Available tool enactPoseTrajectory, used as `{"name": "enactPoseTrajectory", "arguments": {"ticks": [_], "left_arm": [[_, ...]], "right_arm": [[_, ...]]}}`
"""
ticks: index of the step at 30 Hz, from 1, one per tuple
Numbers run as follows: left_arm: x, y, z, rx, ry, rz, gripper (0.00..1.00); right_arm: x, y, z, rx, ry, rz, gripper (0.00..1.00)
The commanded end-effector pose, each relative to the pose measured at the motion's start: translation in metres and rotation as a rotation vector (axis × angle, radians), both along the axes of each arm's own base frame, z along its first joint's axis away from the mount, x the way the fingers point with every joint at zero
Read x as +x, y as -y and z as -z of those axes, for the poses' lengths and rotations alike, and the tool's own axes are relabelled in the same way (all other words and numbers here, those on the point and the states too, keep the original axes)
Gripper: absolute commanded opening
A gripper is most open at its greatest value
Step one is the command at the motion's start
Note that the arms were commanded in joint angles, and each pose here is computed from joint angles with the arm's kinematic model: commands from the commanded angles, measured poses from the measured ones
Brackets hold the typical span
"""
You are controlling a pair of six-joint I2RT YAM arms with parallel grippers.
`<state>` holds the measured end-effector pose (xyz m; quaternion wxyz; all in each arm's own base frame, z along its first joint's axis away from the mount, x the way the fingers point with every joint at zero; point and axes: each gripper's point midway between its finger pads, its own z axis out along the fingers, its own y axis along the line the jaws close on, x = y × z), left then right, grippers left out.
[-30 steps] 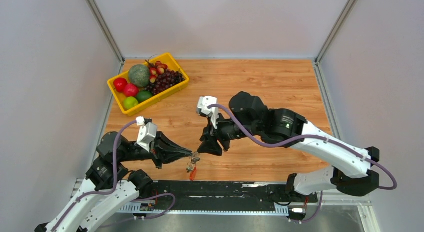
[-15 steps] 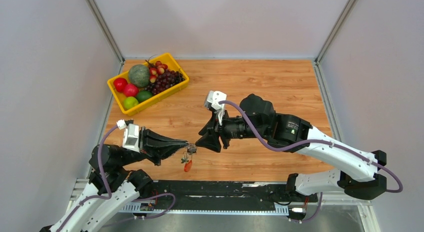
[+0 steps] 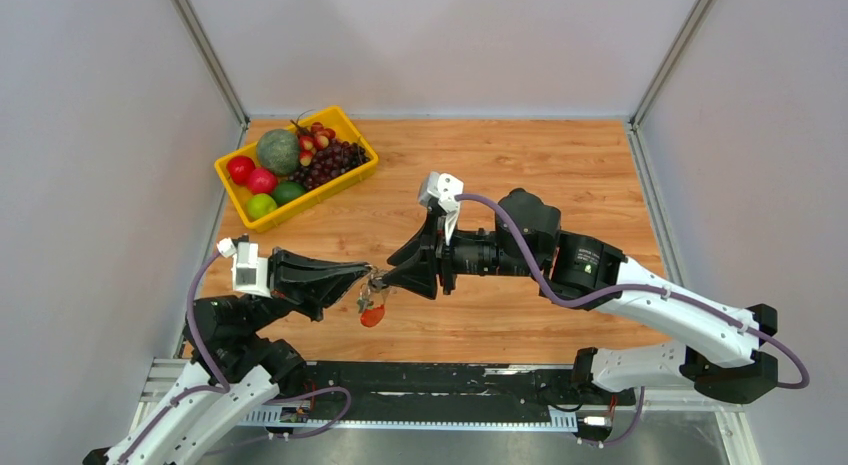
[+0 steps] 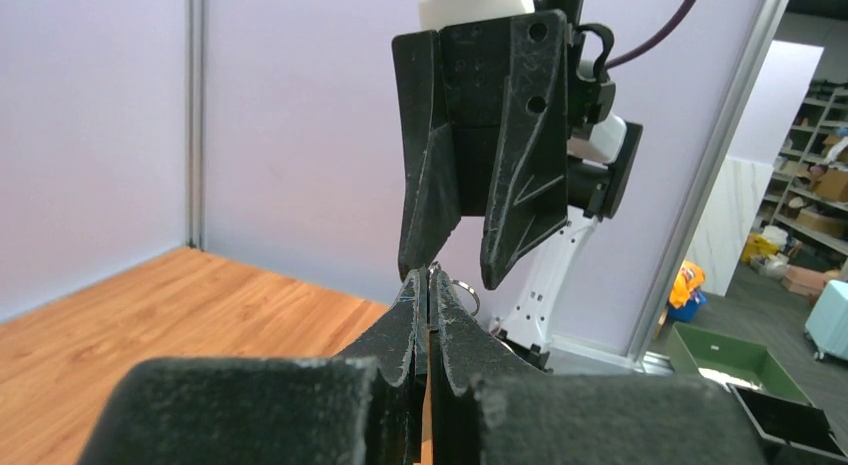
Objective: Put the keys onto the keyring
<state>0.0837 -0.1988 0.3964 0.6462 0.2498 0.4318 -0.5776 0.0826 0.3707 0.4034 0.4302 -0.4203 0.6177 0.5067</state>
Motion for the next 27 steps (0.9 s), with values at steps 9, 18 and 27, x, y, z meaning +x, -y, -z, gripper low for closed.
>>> {"name": "enactPoseTrajectory", "arguments": {"ticks": [9, 18, 27], "left_arm": [[-0.003, -0.012, -0.027, -0.191, 0.014, 0.016, 0.0], [-0.001, -0.019, -0.031, -0.273, -0.003, 0.012, 0.0], [-0.001, -0.022, -0.036, -0.306, 0.003, 0.011, 0.0]], "right_arm": [[-0.003, -0.002, -0.05, 0.19, 0.085, -0.009, 0.31], [0.001, -0.01, -0.051, 0.192, 0.094, -0.004, 0.19], [0.002, -0.02, -0.044, 0.179, 0.087, -0.01, 0.2]]}}
